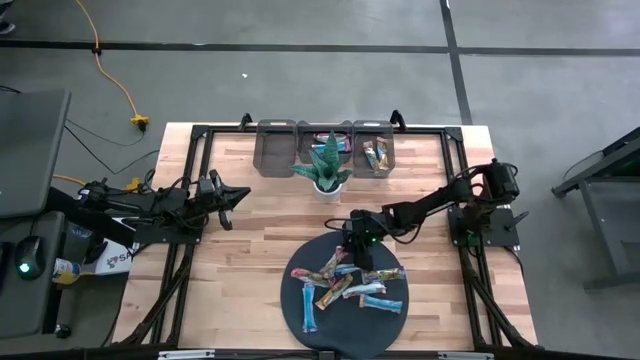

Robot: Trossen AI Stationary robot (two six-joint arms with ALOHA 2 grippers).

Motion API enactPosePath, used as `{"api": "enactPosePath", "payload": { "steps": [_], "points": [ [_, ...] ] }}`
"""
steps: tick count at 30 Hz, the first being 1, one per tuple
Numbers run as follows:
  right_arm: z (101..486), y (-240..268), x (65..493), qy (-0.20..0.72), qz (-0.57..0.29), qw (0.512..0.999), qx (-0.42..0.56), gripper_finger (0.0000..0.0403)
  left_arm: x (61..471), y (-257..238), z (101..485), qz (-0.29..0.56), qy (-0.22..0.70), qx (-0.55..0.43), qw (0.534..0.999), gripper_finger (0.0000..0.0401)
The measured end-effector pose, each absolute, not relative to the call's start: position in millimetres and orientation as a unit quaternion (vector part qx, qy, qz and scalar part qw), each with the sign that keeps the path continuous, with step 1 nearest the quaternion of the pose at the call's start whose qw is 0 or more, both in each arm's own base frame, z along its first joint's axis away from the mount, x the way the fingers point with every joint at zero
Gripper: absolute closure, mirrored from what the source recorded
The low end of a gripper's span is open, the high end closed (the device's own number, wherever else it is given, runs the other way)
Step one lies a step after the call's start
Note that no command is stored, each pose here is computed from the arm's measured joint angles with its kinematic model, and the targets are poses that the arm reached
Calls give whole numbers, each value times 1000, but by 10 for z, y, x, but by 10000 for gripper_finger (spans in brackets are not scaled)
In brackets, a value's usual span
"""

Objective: Pick and place Granola Bars by type
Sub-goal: Put the red granola bar into the middle black bin

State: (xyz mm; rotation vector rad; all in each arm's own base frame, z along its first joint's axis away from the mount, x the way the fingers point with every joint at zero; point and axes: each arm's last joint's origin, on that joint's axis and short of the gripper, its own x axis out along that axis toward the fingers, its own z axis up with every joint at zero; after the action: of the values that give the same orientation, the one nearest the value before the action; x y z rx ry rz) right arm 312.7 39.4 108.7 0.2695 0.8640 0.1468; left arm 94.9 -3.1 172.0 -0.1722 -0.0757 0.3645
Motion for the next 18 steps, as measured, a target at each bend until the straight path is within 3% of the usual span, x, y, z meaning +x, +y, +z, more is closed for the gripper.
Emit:
{"api": "enactPosePath", "payload": {
  "steps": [6,18],
  "points": [
    [1084,391,3124,419,67,896,132,399,950,-31,1720,181,-37,-85,979,400],
    [1077,334,3125,422,33,891,162,402,949,-31,1721,181,-38,-86,979,400]
  ]
}}
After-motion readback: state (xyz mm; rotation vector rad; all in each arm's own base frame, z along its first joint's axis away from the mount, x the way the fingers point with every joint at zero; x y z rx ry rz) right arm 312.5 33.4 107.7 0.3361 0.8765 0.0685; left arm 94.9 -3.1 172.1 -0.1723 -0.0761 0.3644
